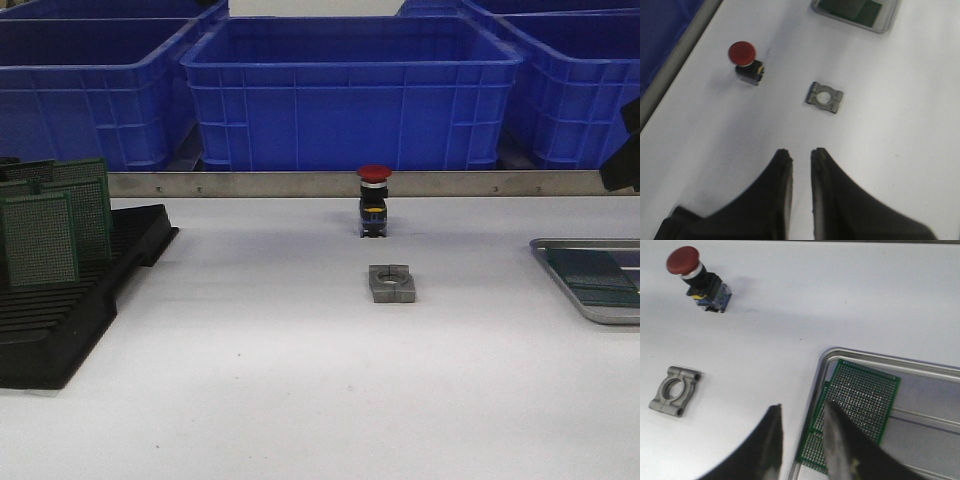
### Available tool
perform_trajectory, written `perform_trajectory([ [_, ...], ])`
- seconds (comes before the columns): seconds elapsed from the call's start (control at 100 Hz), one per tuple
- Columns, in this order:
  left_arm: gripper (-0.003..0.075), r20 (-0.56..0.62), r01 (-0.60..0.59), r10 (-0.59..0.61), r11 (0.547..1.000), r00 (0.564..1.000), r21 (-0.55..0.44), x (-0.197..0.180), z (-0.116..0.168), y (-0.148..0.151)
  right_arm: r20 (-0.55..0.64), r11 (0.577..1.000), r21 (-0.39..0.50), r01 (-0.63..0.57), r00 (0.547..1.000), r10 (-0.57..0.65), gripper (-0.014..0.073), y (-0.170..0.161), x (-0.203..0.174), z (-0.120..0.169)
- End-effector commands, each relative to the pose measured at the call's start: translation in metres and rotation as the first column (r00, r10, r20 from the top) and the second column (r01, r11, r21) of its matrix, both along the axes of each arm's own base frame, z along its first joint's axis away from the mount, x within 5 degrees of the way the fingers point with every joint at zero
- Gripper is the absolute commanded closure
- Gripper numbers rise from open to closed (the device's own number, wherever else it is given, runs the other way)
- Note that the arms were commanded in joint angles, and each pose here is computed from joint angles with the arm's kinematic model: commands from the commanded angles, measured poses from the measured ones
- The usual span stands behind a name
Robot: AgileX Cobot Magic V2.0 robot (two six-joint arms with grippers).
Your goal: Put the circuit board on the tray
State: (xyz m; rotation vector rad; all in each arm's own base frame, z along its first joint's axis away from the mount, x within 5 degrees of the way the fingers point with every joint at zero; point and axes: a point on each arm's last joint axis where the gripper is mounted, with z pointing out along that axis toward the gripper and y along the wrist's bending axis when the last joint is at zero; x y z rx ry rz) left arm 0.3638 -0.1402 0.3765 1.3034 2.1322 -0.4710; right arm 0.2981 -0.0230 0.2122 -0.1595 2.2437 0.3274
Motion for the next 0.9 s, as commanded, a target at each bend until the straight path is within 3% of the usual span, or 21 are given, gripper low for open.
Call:
perform_trajectory([
  [0.0,0.0741,0.01,-0.071,0.072,0.995,0.997,-0.071,-0.016,0.034,0.014,0.082,1.0,0.013,-0.017,0.997,0.016,0.0597,0.004,-0.012,0.025],
  [0.06,0.0741,0.004,-0.111,0.112,0.99,0.994,-0.081,-0.016,0.038,0.022,0.104,1.0,0.012,-0.024,0.994,0.023,0.0723,0.007,-0.021,0.031],
  [0.39,0.0741,0.092,-0.291,0.311,0.939,0.946,-0.186,-0.038,0.076,0.05,0.269,0.999,-0.024,-0.031,0.963,0.037,0.0707,0.017,-0.066,0.071],
  [0.62,0.0741,0.194,-0.413,0.479,0.86,0.856,-0.3,-0.074,0.099,0.064,0.407,0.998,-0.059,-0.015,0.912,0.038,0.0707,0.024,-0.101,0.099],
  [0.89,0.0741,0.304,-0.454,0.606,0.773,0.735,-0.442,-0.131,0.085,0.081,0.513,0.999,-0.052,-0.003,0.858,0.03,0.0707,0.034,-0.138,0.109],
])
